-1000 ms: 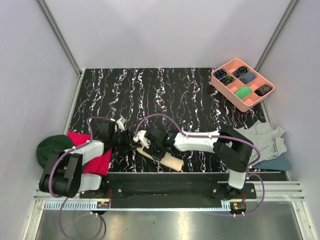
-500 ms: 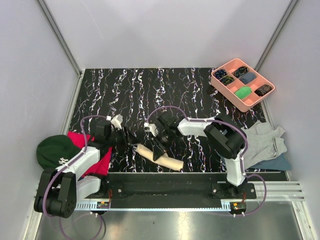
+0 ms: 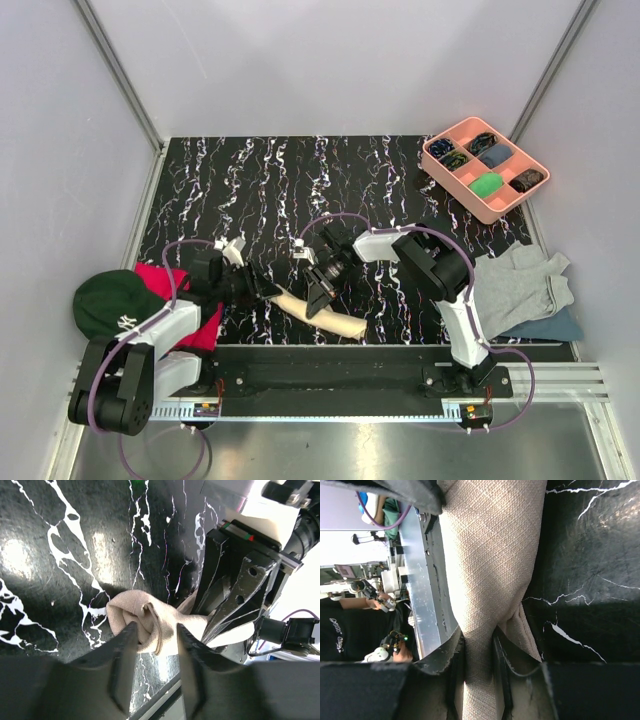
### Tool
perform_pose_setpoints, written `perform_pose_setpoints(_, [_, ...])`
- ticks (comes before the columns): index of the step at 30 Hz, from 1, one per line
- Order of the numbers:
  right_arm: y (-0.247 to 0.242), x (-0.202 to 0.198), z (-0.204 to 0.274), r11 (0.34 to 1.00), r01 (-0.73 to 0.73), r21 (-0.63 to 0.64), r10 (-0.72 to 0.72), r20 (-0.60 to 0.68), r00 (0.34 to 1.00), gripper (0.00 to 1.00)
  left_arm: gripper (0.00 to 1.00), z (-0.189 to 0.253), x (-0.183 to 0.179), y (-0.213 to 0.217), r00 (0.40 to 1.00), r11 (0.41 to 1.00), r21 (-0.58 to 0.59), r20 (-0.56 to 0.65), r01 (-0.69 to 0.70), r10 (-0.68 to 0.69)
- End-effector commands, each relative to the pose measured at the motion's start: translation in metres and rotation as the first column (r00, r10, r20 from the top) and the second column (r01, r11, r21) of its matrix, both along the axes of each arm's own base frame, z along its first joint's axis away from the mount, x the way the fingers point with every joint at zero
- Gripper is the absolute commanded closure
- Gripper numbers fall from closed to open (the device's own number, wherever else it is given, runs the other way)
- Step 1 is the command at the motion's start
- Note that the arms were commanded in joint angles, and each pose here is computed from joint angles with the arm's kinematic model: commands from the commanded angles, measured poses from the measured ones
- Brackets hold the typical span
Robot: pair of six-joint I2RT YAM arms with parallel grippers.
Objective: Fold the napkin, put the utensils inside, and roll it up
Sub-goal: Roll the napkin with the utensil
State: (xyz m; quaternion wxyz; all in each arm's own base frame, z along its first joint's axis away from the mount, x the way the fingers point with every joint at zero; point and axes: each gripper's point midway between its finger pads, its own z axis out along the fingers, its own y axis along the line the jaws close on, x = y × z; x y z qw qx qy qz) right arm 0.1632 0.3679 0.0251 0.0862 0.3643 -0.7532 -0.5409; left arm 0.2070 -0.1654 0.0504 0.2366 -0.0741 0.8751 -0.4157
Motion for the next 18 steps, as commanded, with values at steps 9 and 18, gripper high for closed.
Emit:
perform_pose_setpoints(9, [0.006, 0.013, 0.009, 1.0, 0.025, -0.011, -0.024, 0.041, 0.999, 0.65, 0.94, 0.001, 0.012, -0.006, 0.999, 0.999, -0.032, 0.034, 0.023, -0.022])
perform_pose_setpoints(18, [0.005, 0.054, 0.043, 0.986, 0.157, -0.054, -0.128, 0.353, 0.927, 0.38, 1.0, -0.007, 0.01, 0.001, 0.998, 1.0, 0.021, -0.056, -0.006, 0.007])
